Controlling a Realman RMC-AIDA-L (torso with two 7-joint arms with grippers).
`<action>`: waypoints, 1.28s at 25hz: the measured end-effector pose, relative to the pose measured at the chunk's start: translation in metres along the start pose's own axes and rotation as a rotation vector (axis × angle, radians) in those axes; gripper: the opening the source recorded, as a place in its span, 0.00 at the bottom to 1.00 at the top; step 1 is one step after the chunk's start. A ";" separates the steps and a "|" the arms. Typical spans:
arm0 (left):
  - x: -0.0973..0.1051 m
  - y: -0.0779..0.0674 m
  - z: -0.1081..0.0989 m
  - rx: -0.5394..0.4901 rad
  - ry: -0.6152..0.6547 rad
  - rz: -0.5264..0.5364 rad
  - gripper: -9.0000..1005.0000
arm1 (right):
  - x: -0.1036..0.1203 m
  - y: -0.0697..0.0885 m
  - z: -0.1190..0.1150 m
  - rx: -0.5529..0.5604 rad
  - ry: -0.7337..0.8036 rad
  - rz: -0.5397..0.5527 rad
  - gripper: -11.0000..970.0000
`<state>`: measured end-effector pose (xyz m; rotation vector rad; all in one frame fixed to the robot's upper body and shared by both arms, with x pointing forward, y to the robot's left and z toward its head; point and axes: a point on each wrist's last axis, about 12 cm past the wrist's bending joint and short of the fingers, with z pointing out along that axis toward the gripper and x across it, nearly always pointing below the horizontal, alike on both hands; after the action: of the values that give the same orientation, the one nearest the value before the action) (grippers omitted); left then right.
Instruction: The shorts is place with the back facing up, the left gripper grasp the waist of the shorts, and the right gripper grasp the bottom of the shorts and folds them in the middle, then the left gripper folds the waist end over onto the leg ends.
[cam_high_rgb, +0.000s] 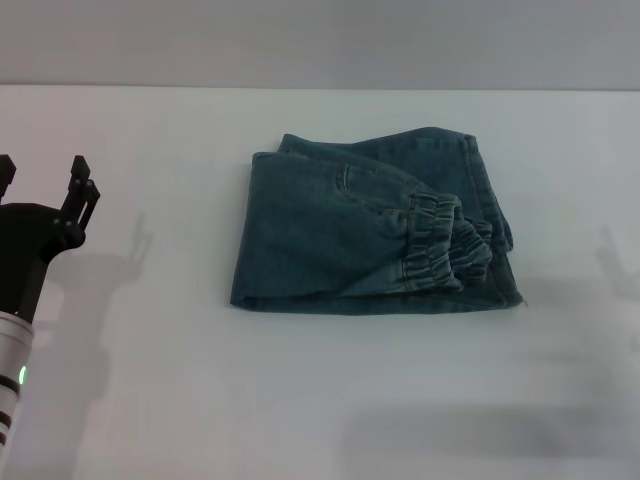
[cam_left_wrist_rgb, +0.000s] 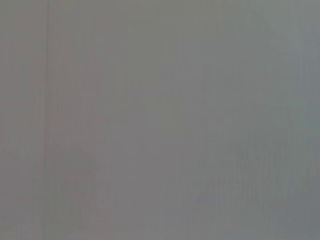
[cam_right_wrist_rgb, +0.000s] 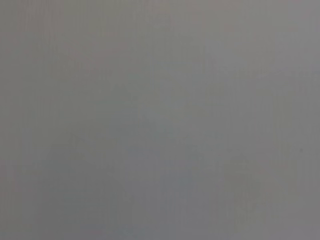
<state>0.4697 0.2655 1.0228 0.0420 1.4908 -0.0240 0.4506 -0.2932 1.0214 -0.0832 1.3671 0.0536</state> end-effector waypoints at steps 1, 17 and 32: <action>0.000 0.000 0.000 -0.001 0.000 0.000 0.80 | 0.000 -0.001 0.000 0.000 0.001 -0.002 0.75; 0.002 0.003 -0.005 -0.009 -0.001 0.010 0.80 | 0.001 -0.003 -0.002 0.009 0.006 -0.007 0.75; 0.003 0.005 -0.005 -0.016 0.006 0.013 0.80 | 0.002 -0.004 -0.002 0.010 0.013 -0.014 0.75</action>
<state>0.4649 0.2705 1.0192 0.0389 1.4962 -0.0016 0.4493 -0.2979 1.0190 -0.0844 1.3794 0.0344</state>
